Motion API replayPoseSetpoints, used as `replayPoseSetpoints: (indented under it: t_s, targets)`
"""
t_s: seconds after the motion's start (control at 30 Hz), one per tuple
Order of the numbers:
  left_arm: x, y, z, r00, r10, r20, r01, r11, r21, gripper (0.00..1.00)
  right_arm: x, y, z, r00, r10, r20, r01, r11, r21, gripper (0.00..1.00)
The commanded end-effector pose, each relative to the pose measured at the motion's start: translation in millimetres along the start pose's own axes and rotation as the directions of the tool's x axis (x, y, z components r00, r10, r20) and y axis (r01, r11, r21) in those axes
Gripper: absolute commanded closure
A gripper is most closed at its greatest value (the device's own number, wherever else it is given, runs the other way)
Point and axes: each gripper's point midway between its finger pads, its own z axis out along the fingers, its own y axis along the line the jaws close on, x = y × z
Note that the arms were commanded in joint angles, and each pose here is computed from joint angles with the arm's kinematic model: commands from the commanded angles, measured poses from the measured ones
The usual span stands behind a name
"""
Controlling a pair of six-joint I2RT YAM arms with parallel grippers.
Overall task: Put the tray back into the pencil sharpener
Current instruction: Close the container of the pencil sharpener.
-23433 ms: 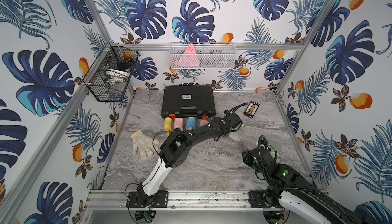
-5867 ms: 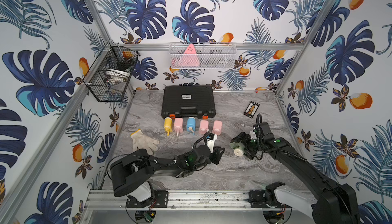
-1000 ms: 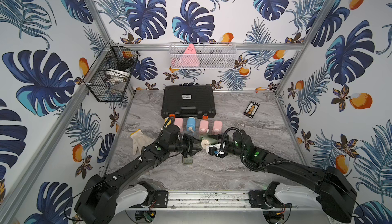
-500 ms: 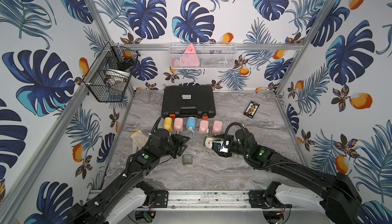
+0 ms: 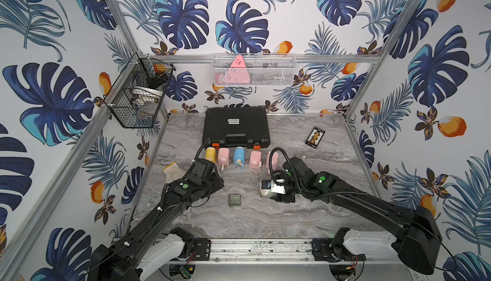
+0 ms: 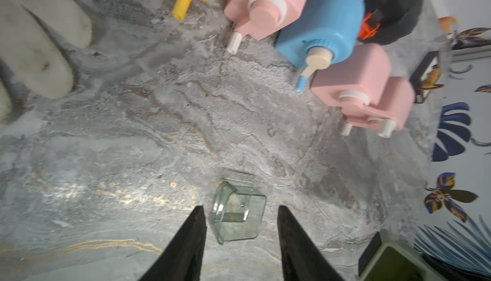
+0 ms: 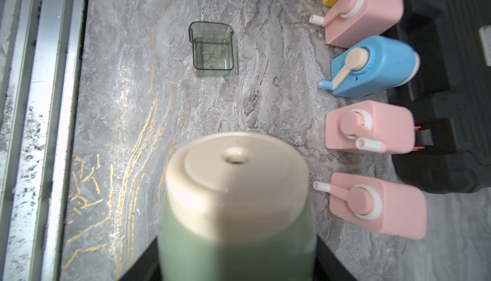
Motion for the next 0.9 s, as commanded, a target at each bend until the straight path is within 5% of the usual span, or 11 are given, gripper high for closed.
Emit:
replayPoseSetpoints:
  t_s: [0.0,0.33,0.87]
  targets:
    - [13,13,8,0.998,0.012,-0.064,-0.012,1.0,0.01,0.54,4,12,7,0.999,0.02,-0.049,-0.024,0.997,-0.079,0.5]
    - [44,34,38,0.955,-0.157,-0.253,0.193,0.974,0.122,0.63,-6,13,38,0.989,0.012,-0.145,-0.032,0.99,-0.135,0.49]
    - [56,41,51,0.942,-0.169,-0.29,0.219,0.965,0.148,0.75,-28,10,84,0.975,0.022,-0.221,-0.052,0.99,-0.132,0.49]
